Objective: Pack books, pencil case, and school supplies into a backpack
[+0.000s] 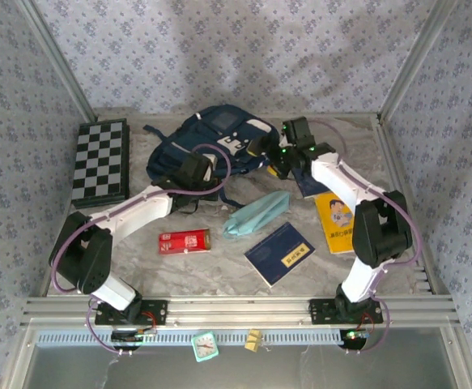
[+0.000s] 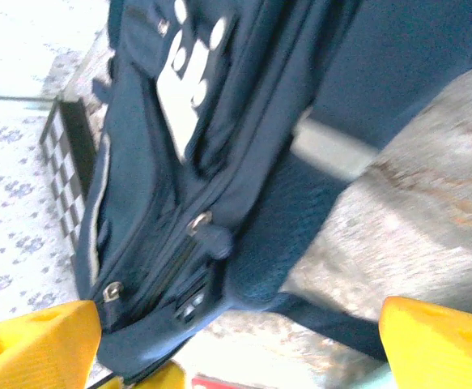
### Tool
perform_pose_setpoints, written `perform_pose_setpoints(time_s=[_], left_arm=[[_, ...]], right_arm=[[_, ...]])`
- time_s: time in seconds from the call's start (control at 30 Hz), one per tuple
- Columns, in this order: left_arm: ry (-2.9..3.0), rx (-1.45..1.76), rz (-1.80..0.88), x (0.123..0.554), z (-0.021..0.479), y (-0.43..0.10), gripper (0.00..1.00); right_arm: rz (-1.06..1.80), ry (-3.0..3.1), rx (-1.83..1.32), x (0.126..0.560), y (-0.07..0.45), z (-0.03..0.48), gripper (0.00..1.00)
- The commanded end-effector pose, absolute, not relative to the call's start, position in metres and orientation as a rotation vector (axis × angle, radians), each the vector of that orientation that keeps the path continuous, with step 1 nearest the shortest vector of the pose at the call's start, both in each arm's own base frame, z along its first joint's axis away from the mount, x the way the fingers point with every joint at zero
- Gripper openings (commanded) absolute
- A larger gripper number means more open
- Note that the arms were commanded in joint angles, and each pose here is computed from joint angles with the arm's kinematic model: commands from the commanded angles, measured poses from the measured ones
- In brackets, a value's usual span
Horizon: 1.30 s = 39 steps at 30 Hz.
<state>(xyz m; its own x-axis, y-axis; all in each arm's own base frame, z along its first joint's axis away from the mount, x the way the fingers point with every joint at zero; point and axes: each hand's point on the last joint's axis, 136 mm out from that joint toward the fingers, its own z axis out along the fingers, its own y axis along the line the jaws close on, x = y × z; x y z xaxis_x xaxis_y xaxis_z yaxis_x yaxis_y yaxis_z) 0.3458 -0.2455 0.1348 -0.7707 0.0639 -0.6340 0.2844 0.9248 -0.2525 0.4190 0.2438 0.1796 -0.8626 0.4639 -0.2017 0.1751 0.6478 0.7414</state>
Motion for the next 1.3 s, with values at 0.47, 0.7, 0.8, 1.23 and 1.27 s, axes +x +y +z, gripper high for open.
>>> perform_pose_setpoints(time_s=[0.47, 0.7, 0.8, 1.23, 1.27], left_arm=[[2.3, 0.297, -0.539, 0.353, 0.176, -0.266, 0.0], [2.296, 0.328, -0.555, 0.352, 0.181, -0.269, 0.0], [2.31, 0.346, -0.535, 0.349, 0.18, -0.266, 0.0], [2.487, 0.234, -0.406, 0.322, 0.137, -0.192, 0.0], [2.498, 0.229, -0.41, 0.32, 0.134, -0.19, 0.0]], right_arm=[[1.154, 2.441, 0.72, 0.431, 0.285, 0.141, 0.76], [1.16, 2.45, 0.726, 0.436, 0.306, 0.128, 0.51], [1.144, 2.429, 0.733, 0.446, 0.302, 0.127, 0.34], [0.981, 2.48, 0.628, 0.489, 0.236, 0.135, 0.0], [0.98, 2.481, 0.628, 0.493, 0.232, 0.134, 0.0]])
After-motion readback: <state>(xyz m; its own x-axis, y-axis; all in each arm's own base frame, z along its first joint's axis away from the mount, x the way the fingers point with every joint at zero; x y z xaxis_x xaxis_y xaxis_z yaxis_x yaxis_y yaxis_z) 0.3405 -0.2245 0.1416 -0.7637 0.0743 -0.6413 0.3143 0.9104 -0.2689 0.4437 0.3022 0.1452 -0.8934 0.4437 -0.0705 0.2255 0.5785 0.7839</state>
